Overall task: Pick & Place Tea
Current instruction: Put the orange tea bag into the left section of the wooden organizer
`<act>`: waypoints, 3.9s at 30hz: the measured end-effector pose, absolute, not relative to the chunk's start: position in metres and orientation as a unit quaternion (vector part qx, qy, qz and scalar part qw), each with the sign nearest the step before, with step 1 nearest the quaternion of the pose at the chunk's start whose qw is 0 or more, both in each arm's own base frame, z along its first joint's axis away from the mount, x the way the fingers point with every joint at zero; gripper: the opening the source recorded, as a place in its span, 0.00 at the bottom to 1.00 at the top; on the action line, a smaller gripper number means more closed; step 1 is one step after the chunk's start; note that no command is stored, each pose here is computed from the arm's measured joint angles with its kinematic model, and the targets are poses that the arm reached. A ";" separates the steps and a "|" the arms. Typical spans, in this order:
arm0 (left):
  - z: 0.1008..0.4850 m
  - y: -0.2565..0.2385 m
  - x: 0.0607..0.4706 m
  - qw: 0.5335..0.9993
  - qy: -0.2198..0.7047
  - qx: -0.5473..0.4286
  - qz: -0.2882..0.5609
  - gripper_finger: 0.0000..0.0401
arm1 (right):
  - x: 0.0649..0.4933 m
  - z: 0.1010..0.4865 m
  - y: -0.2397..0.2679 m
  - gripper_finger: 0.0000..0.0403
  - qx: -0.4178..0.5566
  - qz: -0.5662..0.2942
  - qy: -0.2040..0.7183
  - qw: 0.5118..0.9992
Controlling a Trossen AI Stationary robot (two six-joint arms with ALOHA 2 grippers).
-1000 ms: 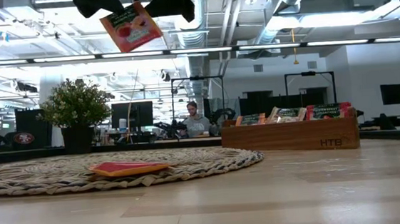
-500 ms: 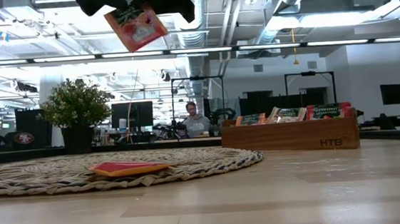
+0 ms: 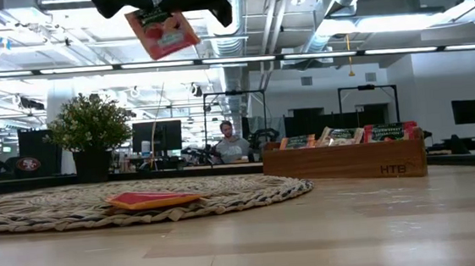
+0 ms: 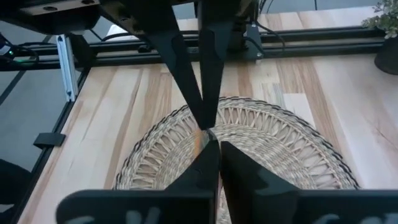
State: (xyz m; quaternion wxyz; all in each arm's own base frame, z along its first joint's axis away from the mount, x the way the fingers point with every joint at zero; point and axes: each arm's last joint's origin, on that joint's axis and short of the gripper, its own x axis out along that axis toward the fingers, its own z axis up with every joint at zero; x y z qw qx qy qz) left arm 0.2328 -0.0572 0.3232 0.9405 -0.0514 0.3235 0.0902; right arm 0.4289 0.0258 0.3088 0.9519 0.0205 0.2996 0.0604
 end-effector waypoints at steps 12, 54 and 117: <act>0.324 -0.057 0.233 0.942 0.321 -0.048 0.088 0.00 | 0.428 0.308 0.023 0.00 0.027 0.036 0.305 0.951; 0.252 -0.017 0.114 0.932 0.279 -0.098 0.209 0.00 | 0.359 0.329 -0.051 0.00 0.041 -0.360 0.403 0.840; 0.260 -0.015 0.119 0.940 0.232 -0.041 0.246 0.00 | 0.290 0.159 -0.015 0.00 0.187 -0.442 0.140 0.866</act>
